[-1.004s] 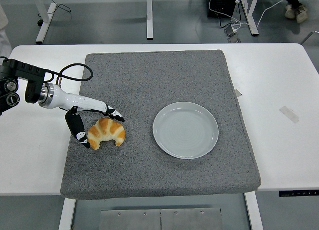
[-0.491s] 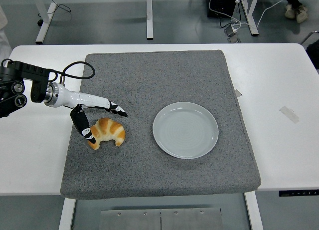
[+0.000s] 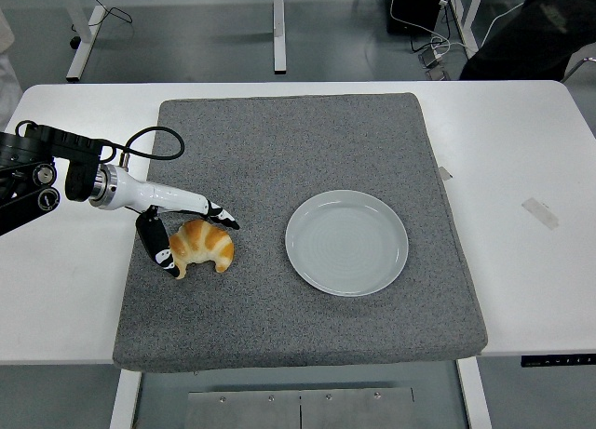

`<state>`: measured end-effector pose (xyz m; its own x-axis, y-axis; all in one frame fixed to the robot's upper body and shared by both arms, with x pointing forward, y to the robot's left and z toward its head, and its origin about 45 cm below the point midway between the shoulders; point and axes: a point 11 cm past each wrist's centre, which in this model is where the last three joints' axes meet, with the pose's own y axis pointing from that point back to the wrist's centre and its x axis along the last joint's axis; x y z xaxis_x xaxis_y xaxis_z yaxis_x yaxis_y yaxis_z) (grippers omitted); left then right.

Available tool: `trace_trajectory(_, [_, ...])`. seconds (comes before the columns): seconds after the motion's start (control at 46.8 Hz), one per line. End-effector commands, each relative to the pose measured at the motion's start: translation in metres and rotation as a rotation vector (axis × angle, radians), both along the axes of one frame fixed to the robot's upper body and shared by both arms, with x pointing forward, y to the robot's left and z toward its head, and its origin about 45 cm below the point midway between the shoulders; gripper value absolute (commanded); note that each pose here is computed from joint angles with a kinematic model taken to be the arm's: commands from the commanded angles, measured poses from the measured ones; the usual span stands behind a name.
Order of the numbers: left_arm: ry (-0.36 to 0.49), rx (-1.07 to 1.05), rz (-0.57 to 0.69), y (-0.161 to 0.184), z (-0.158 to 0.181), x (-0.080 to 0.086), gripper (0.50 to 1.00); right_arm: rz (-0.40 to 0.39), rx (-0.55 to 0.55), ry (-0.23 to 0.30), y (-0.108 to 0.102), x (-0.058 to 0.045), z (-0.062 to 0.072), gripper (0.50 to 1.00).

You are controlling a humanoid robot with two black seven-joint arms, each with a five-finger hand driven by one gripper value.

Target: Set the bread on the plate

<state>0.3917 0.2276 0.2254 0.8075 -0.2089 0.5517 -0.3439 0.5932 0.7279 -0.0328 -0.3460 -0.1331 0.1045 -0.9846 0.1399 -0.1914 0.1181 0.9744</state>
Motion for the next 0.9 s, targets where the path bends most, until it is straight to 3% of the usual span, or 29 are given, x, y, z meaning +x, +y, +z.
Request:
trace_trajectory(0.0, [-0.002, 0.0, 0.001, 0.0, 0.0, 0.0, 0.86, 0.0, 0.0, -0.001, 0.0, 0.001, 0.0, 1.0])
trace_trajectory(0.064, [-0.018, 0.005, -0.005, 0.0, -0.002, 0.0, 0.775, 0.0, 0.0, 0.0, 0.0, 0.0, 0.0, 1.0])
trace_trajectory(0.214, [-0.065, 0.028, -0.02, 0.002, -0.002, 0.003, 0.512, 0.0, 0.0, 0.0, 0.0, 0.0, 0.0, 1.0])
trace_trajectory(0.235, [-0.071, 0.027, -0.019, 0.002, -0.002, 0.003, 0.5, 0.0, 0.0, 0.0, 0.0, 0.0, 0.0, 1.0])
trace_trajectory(0.577, [-0.134, -0.009, -0.022, -0.004, 0.009, 0.011, 0.5, 0.0, 0.0, 0.0, 0.0, 0.0, 0.0, 1.0])
trace_trajectory(0.876, [-0.167, -0.15, 0.024, -0.019, 0.043, 0.024, 0.5, 0.0, 0.0, -0.001, 0.0, 0.001, 0.0, 1.0])
